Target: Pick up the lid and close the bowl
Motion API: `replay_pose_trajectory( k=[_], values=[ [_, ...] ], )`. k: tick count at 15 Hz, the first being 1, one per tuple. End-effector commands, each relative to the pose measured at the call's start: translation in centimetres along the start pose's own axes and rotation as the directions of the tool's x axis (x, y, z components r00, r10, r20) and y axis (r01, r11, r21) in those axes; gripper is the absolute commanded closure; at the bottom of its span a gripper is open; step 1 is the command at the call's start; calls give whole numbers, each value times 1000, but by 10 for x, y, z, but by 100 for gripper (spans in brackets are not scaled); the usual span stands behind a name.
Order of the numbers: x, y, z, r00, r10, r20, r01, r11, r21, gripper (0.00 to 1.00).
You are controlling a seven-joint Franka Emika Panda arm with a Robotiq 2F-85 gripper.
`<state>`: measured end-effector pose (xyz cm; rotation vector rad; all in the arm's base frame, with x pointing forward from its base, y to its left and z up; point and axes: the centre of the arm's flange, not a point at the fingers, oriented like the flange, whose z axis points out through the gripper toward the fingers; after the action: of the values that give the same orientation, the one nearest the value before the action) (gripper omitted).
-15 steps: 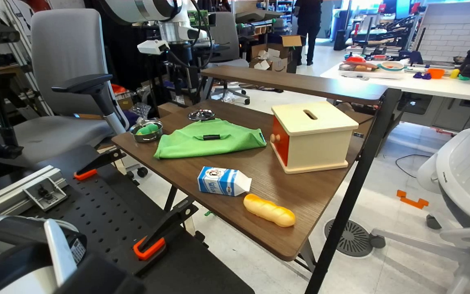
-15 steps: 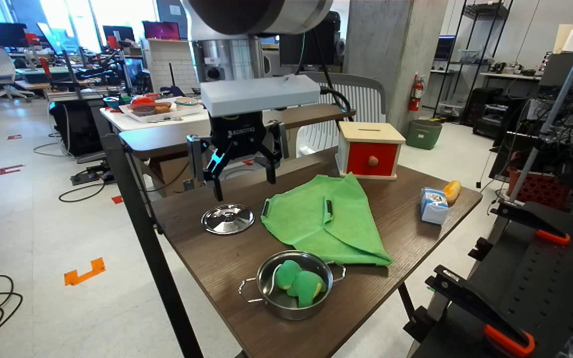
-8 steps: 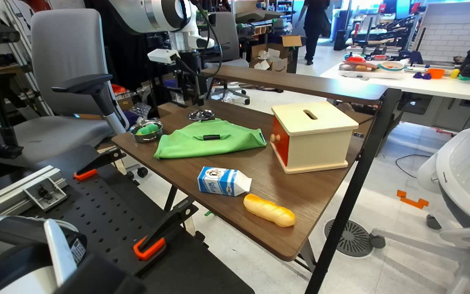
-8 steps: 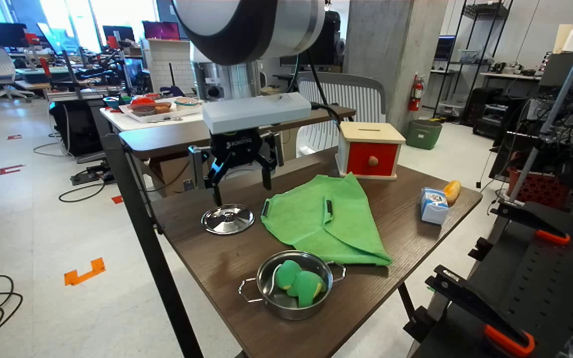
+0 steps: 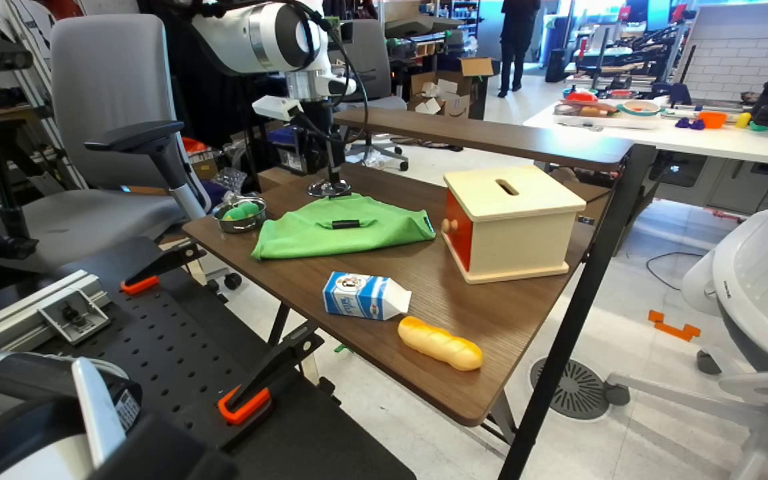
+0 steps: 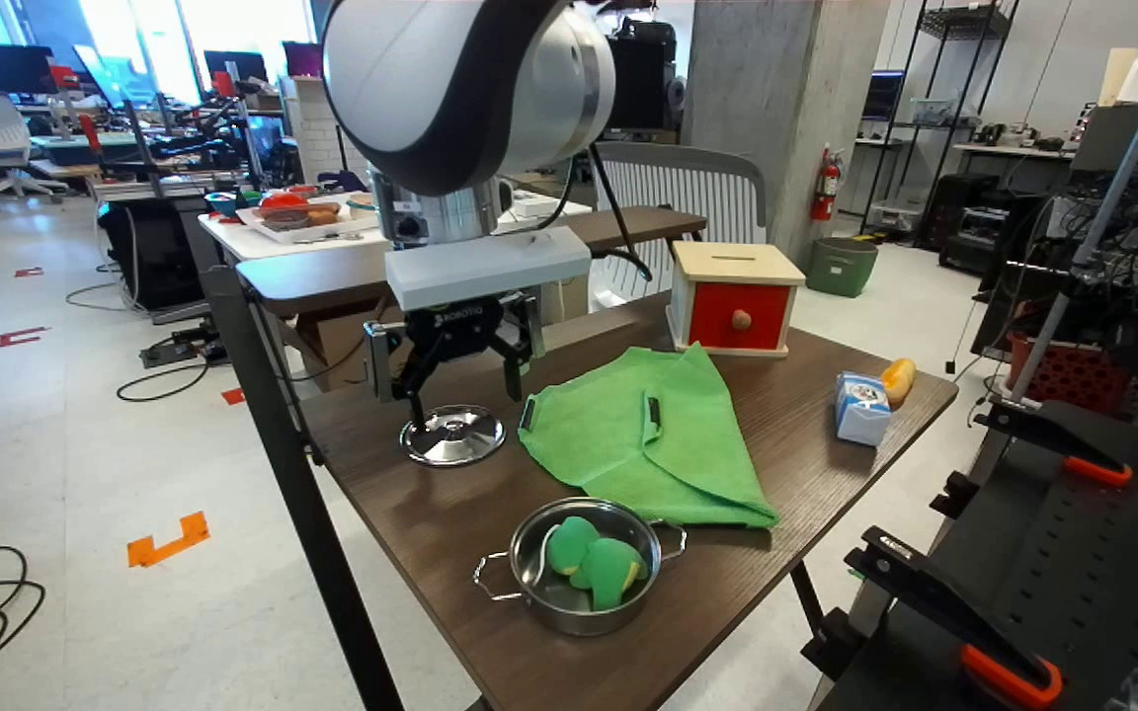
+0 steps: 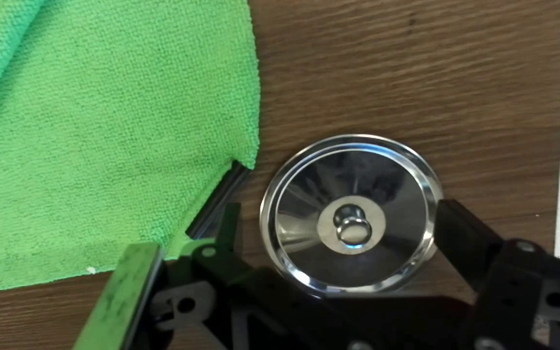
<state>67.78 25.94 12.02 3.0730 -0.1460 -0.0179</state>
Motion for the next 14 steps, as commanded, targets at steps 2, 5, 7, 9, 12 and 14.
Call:
replay_pose_trajectory(
  k=[2,5,7,9,12,14],
  values=[
    [22,-12,11,1000,1,6,-1,1000,7,26],
    [27,-12,13,1000,11,3,-11,1000,15,49],
    [29,-11,11,1000,13,-5,-13,1000,16,65],
    [30,-10,8,1000,13,-13,-13,1000,17,80],
    [31,-9,3,1000,9,-25,-9,1000,20,99],
    [28,-8,2,1000,0,-24,1,1000,22,95]
  ],
)
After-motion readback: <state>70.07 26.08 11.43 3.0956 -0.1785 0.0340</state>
